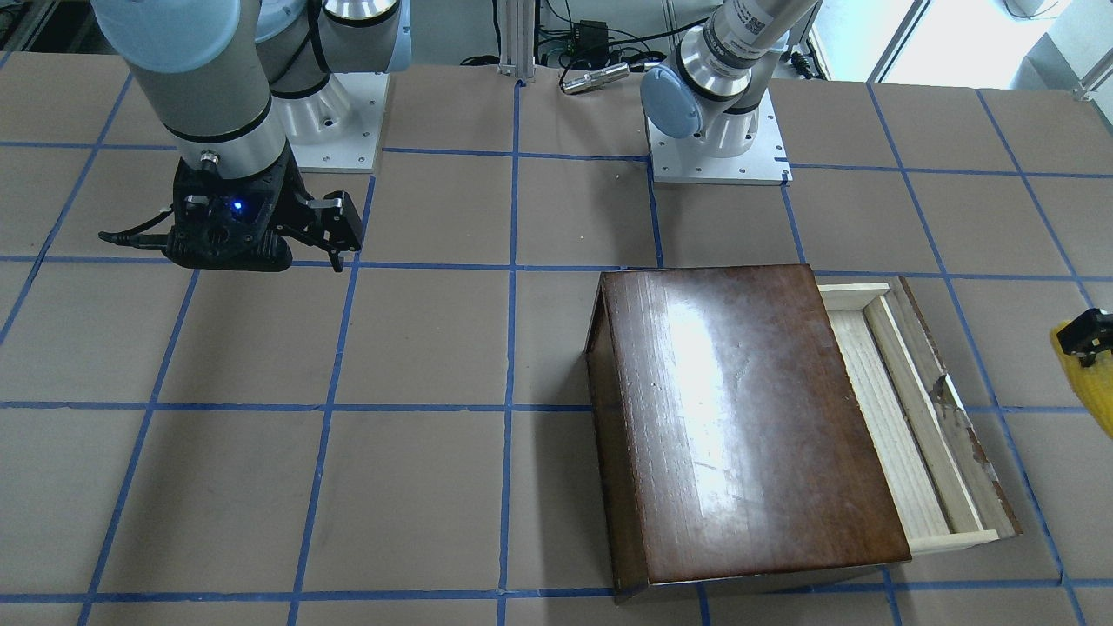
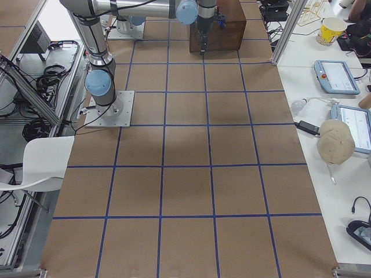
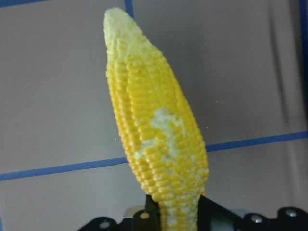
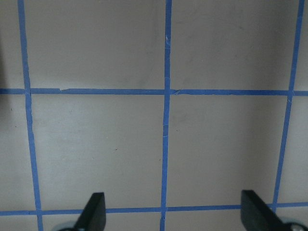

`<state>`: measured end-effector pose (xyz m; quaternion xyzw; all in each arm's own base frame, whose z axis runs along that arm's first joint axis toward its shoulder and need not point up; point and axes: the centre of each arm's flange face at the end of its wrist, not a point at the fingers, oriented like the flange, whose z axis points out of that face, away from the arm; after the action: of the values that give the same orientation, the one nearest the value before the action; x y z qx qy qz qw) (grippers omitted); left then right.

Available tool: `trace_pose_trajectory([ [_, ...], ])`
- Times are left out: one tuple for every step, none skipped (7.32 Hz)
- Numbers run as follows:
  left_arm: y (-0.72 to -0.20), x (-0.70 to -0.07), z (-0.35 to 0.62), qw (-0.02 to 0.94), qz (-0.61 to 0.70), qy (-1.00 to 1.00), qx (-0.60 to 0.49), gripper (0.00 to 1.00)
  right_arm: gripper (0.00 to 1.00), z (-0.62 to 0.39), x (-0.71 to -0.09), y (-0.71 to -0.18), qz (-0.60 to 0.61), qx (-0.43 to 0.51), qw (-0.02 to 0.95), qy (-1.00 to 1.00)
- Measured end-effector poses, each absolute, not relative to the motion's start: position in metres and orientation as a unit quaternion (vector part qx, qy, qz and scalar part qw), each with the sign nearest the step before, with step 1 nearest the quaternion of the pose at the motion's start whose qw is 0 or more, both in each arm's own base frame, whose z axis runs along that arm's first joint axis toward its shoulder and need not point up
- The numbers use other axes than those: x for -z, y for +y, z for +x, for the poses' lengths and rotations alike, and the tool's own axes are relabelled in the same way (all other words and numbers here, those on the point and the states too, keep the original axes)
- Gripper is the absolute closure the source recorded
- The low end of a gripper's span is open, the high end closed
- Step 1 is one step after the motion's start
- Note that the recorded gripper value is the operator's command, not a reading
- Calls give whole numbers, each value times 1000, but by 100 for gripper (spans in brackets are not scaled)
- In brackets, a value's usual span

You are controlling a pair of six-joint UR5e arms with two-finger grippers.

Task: Open drawer and put corn inside
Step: 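Lift the corn and carry it over the open drawer with the left gripper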

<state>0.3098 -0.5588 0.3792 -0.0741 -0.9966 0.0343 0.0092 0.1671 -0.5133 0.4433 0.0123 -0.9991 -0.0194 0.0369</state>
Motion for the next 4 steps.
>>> trace_pose_trajectory([
  [-560, -412, 287, 11, -87, -996, -31, 100, 0, 167, -443, -513, 12, 20, 37, -999],
  [-565, -437, 258, 8, -102, -994, -28, 100, 0, 167, -442, -513, 12, 21, 37, -999],
  [-573, -454, 222, 4, -120, -992, -28, 100, 0, 167, -442, -513, 12, 20, 37, -999],
  [-580, -461, 186, 5, -137, -990, -29, 100, 0, 167, -442, -513, 12, 20, 36, -999],
])
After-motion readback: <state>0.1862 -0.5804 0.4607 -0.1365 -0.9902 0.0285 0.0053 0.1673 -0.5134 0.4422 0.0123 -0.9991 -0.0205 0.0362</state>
